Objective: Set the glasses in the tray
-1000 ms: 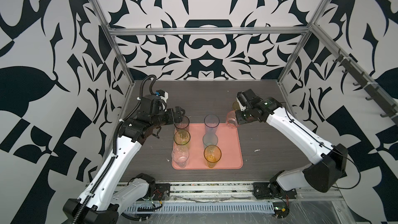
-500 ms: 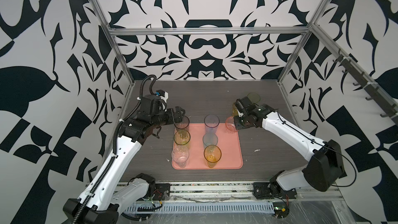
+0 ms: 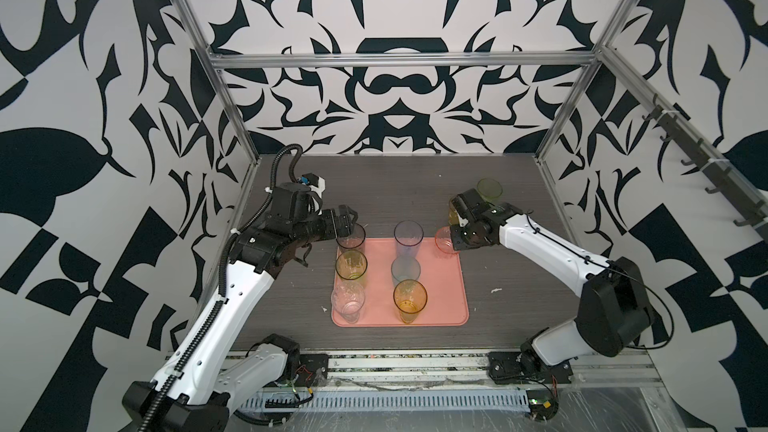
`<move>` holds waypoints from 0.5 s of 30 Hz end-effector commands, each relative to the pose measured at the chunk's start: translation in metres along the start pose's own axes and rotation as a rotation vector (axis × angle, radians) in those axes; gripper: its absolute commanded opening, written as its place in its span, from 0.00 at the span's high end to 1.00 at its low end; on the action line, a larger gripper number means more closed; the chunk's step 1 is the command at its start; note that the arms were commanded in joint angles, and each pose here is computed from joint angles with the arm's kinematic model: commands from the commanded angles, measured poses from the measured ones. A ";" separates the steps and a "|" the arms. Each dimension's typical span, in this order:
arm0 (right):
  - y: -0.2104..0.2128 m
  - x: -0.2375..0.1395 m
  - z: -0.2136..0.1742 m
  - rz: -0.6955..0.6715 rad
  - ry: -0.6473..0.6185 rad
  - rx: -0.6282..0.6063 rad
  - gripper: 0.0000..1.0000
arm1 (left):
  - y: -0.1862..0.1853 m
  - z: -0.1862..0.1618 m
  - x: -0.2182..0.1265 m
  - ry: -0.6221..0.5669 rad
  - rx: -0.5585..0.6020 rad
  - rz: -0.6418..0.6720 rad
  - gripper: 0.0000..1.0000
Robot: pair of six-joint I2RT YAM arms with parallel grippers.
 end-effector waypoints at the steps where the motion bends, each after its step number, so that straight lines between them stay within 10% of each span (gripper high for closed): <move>1: 0.003 0.001 0.007 0.025 -0.027 0.027 1.00 | -0.006 0.005 0.000 -0.010 0.001 -0.025 0.01; 15: 0.004 0.014 0.003 0.041 0.015 0.039 0.91 | -0.005 0.004 0.002 -0.005 -0.003 -0.023 0.01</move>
Point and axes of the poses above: each gripper's point midway between its finger pads, its own x axis out along the fingers, its own y axis along the line the jaws close on, z = x × y, the point moved 2 cm from there along -x, back along the fingers, and after that the axes turned 3 degrees about -x, right-handed, at the moved point
